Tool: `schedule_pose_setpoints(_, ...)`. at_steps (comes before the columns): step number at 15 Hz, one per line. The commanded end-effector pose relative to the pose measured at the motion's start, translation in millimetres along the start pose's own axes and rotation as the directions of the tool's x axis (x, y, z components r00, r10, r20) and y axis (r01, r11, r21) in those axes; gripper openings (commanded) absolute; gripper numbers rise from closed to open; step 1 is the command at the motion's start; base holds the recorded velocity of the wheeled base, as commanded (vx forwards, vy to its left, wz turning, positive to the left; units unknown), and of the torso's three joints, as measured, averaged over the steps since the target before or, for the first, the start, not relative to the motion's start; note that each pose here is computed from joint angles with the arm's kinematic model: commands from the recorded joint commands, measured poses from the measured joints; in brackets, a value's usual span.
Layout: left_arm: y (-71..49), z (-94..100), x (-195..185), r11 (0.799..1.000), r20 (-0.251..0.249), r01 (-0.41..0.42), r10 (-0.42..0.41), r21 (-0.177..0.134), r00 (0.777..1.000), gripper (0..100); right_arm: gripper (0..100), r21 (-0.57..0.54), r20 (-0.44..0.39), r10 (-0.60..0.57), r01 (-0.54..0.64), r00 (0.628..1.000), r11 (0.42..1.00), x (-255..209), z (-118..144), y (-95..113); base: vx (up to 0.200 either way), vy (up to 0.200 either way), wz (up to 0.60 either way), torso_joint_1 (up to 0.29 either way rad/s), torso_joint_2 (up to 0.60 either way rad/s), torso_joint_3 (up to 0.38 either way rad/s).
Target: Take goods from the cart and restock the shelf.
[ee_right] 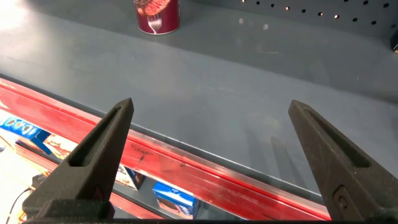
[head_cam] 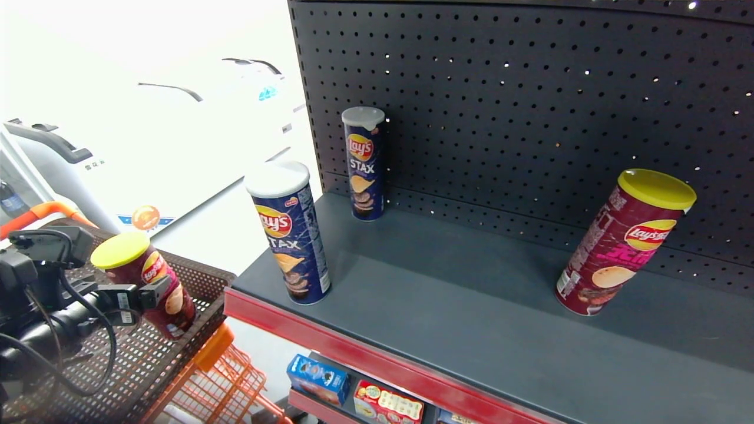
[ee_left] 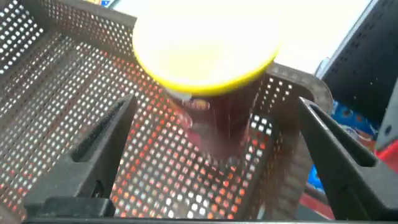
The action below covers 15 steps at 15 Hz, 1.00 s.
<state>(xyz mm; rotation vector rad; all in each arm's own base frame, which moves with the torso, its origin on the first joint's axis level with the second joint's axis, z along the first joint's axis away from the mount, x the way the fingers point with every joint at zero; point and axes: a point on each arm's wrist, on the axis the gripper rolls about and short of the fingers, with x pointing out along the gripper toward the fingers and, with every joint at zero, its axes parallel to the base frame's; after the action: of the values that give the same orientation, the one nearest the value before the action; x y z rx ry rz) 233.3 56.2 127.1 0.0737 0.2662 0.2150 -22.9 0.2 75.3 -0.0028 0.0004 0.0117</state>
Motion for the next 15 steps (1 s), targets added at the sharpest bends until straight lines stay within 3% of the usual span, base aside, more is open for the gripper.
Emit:
schedule_pose_setpoints(1, -2.6, -16.8, 20.4, 1.0, -0.025, 0.005, -0.005, 0.001, 1.0, 100, 100, 0.0, -0.001, 0.001, -0.001, 1.0, 1.0, 0.1, 0.0, 0.0, 0.0, 0.0, 0.0, 0.0, 0.0, 0.0)
schedule_pose_setpoints(7, -5.6, -38.1, 51.2, 1.0, 0.075, -0.002, 0.002, 0.002, 0.997, 100, 100, 0.0, -0.001, 0.001, -0.001, 1.0, 1.0, 0.1, 0.0, 0.0, 0.0, 0.0, 0.0, 0.0, 0.0, 0.0)
schedule_pose_setpoints(15, -6.2, -48.3, 61.6, 1.0, 0.052, -0.001, 0.001, -0.009, 0.999, 100, 100, 0.0, -0.001, 0.001, -0.001, 1.0, 1.0, 0.1, 0.0, 0.0, 0.0, 0.0, 0.0, 0.0, 0.0, 0.0)
